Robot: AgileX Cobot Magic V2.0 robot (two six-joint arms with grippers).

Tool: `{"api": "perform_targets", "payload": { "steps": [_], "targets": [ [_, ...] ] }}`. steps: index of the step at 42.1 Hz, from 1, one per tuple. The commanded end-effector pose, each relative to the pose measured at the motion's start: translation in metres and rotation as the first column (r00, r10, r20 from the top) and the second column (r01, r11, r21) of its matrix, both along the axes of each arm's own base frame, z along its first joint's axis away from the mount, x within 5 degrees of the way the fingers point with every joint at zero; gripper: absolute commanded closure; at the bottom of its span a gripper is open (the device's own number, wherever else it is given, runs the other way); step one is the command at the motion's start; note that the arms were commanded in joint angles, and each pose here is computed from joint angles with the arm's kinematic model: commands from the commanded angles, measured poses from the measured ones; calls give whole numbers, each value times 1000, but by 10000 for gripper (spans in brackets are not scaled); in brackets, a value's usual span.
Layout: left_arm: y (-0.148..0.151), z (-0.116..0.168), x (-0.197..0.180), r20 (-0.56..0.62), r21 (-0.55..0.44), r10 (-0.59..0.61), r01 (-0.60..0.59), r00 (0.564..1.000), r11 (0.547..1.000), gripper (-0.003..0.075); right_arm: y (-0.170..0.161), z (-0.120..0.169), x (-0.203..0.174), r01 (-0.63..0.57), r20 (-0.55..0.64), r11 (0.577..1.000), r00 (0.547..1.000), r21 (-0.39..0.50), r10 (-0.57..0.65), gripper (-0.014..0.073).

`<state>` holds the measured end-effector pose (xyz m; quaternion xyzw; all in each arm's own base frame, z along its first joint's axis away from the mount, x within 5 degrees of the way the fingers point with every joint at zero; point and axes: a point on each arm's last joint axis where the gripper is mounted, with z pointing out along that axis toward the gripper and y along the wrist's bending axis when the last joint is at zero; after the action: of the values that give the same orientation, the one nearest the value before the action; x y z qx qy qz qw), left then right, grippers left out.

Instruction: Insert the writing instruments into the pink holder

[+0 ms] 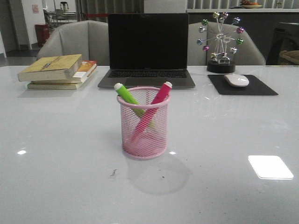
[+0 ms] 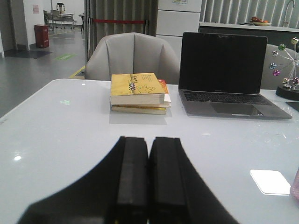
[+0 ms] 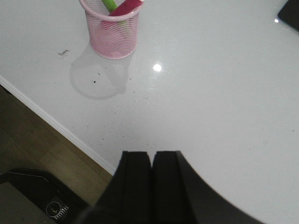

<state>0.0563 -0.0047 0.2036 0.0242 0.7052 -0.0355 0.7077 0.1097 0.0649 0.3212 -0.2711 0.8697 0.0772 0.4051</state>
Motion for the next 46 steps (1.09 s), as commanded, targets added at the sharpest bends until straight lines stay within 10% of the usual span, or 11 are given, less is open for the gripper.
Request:
{"api": "perform_targets", "payload": {
  "steps": [1, 46],
  "targets": [
    [0, 9, -2, 107, -29, 1, 2, 994, 1000, 627, 1, 13, 2, -5, 82, 999, 997, 40, 2, 538],
    [0, 11, -2, 131, 7, -2, 1, 991, 1000, 627, 1, 13, 2, -5, 82, 999, 997, 40, 2, 538]
  ]
}}
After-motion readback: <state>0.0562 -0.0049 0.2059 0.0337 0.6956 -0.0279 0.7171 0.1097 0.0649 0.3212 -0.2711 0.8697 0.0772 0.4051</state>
